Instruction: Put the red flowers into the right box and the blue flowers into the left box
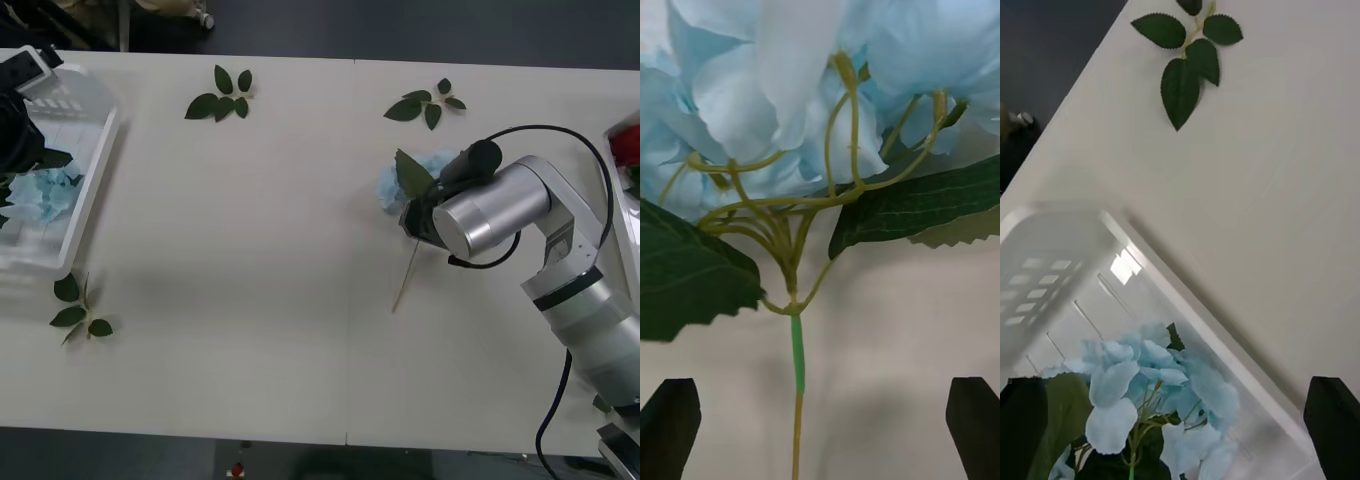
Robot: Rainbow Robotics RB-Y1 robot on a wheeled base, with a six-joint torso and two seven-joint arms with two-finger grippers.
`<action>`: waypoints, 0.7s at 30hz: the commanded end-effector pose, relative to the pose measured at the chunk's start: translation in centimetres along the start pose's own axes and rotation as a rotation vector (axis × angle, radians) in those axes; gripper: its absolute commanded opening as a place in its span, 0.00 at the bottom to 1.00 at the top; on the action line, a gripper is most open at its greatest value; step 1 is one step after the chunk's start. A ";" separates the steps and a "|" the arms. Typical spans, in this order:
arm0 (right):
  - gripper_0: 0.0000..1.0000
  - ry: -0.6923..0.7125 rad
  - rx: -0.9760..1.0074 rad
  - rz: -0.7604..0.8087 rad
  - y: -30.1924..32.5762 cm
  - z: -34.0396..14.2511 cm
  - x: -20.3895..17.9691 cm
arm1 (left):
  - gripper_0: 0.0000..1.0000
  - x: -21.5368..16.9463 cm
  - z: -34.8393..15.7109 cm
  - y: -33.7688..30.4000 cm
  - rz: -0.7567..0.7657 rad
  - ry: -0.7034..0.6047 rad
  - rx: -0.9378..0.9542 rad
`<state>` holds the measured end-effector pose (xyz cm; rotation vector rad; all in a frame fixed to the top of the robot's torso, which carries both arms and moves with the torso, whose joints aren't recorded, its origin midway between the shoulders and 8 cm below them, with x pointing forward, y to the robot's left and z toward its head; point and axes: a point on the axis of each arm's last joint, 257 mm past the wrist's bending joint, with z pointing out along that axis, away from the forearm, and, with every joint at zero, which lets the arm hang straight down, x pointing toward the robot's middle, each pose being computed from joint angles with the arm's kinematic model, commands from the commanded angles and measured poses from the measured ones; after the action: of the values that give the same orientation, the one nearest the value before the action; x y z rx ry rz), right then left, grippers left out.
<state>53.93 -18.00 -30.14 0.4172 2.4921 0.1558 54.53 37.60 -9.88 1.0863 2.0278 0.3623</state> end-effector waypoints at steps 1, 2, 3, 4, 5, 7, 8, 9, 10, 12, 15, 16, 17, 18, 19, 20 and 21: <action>0.96 -0.029 -0.036 0.003 2.2 -0.3 -1.4 | 1.00 -3.7 0.7 -1.7 -0.025 -0.115 0.039; 0.96 -0.028 -0.038 0.002 2.3 -0.1 -1.4 | 1.00 -4.3 1.3 -2.8 -0.044 -0.144 0.069; 0.96 -0.029 -0.037 0.002 2.3 0.1 -1.5 | 1.00 -5.0 1.7 -3.5 -0.064 -0.176 0.092; 0.96 -0.027 -0.035 0.000 2.2 0.2 -1.5 | 1.00 -5.4 2.2 -4.1 -0.079 -0.196 0.110; 0.96 -0.027 -0.039 0.001 2.3 0.3 -1.6 | 1.00 -5.7 2.7 -4.8 -0.094 -0.218 0.130; 0.96 -0.025 -0.039 0.000 2.3 0.6 -1.6 | 1.00 -6.3 3.7 -6.2 -0.109 -0.270 0.163; 0.96 -0.024 -0.038 0.000 2.3 0.8 -1.6 | 1.00 -6.5 4.4 -7.0 -0.115 -0.302 0.177; 0.96 -0.023 -0.037 -0.002 2.3 0.9 -1.7 | 1.00 -6.7 5.0 -7.8 -0.121 -0.340 0.185; 0.96 -0.022 -0.039 -0.002 2.4 1.0 -1.7 | 1.00 -6.9 5.4 -8.5 -0.123 -0.363 0.194; 0.96 -0.020 -0.039 -0.006 2.3 1.1 -1.7 | 1.00 -7.3 6.2 -10.1 -0.170 -0.416 0.218; 0.84 -0.016 -0.041 -0.010 2.4 1.1 -1.5 | 1.00 -8.3 6.3 -12.4 -0.233 -0.481 0.271; 0.78 -0.019 -0.043 -0.014 2.5 1.1 -1.6 | 1.00 -8.7 6.2 -13.3 -0.244 -0.500 0.296; 0.72 -0.017 -0.039 -0.014 2.3 1.1 -1.6 | 1.00 -9.0 6.1 -13.7 -0.251 -0.512 0.310; 0.64 -0.015 -0.042 -0.014 2.4 1.1 -1.5 | 1.00 -9.7 5.6 -14.4 -0.265 -0.542 0.339; 0.56 -0.013 -0.041 -0.015 2.4 1.2 -1.5 | 1.00 -10.5 5.1 -15.2 -0.279 -0.574 0.377; 0.51 -0.011 -0.040 -0.014 2.3 1.2 -1.4 | 1.00 -11.0 4.6 -16.0 -0.283 -0.591 0.409; 0.44 -0.010 -0.039 -0.015 2.3 1.3 -1.3 | 1.00 -11.6 4.0 -17.0 -0.282 -0.610 0.454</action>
<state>55.31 -17.96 -31.77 0.4389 2.5006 0.1585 52.65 19.32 -17.52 0.9596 1.7212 -0.4654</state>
